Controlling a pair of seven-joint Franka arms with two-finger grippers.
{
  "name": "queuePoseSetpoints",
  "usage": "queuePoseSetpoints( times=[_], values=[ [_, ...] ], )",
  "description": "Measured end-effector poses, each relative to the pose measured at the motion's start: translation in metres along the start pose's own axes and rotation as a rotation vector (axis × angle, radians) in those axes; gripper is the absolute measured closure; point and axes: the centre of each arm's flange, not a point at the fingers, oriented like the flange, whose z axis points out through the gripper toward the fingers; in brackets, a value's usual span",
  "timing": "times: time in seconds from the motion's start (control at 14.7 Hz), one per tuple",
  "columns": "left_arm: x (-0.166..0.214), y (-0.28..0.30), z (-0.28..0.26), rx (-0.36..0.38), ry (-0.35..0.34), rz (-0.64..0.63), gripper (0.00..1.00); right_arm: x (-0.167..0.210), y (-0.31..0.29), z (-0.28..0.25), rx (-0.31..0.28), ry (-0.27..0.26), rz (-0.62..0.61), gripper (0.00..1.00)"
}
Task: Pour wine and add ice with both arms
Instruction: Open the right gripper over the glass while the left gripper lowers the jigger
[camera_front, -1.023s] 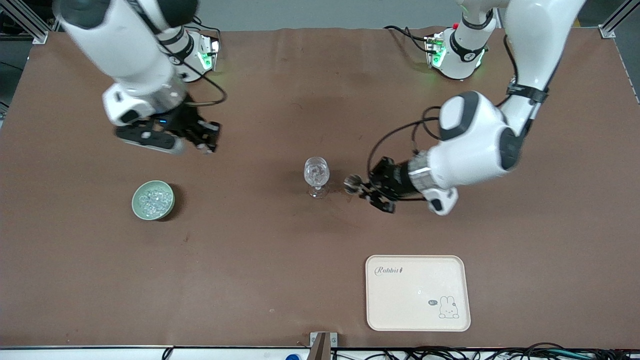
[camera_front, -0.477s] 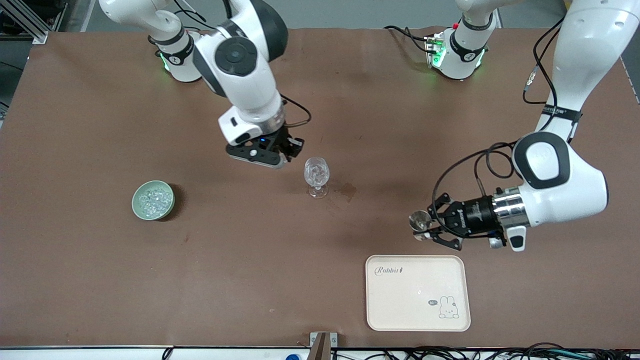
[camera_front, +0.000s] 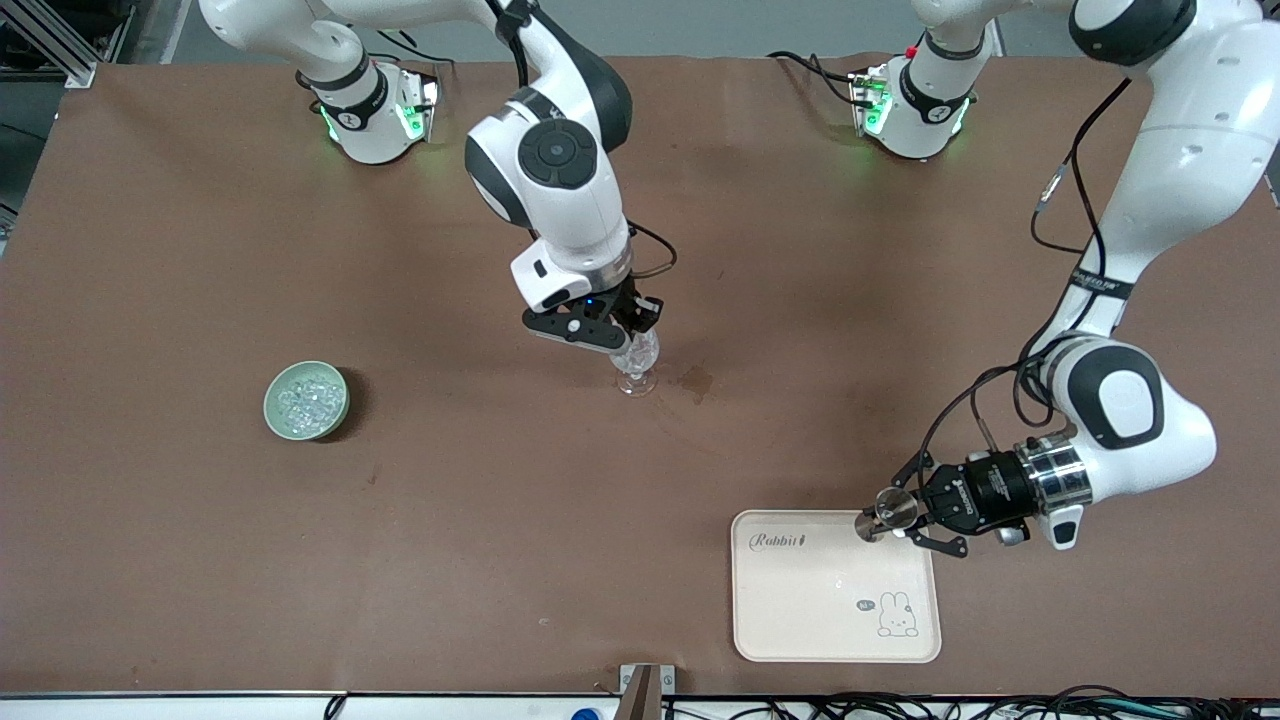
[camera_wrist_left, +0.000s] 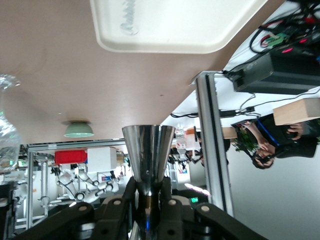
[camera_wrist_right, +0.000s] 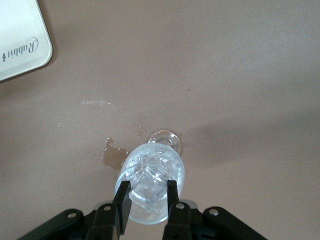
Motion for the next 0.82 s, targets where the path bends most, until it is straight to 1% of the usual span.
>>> queuePoseSetpoints(
  times=[0.14,0.27,0.48,0.55,0.61,0.68,0.82],
  values=[
    [0.034,0.008,-0.006,-0.038,0.006,-0.016,0.79,-0.005,-0.005,0.008,-0.01,0.002,-0.013,0.67],
    [0.064,0.013,-0.013,-0.086,0.031,-0.045,0.79,-0.012,-0.009,0.015,-0.022,0.002,-0.025,0.67],
    [0.092,0.013,-0.008,-0.15,0.039,-0.107,0.79,-0.015,-0.01,0.026,-0.036,-0.002,-0.026,0.67],
    [0.1,0.01,-0.004,-0.156,0.035,-0.126,0.79,-0.015,-0.01,0.026,-0.037,-0.001,-0.025,0.62],
    [0.109,0.007,0.0,-0.158,0.034,-0.143,0.79,-0.014,-0.01,0.026,-0.036,0.0,-0.025,0.53],
    [0.119,0.005,0.003,-0.158,0.033,-0.157,0.79,-0.013,-0.011,0.024,-0.033,0.002,-0.024,0.42],
    [0.135,0.0,0.007,-0.156,0.032,-0.179,0.79,-0.009,-0.013,0.015,-0.019,0.013,-0.02,0.24]
  ],
)
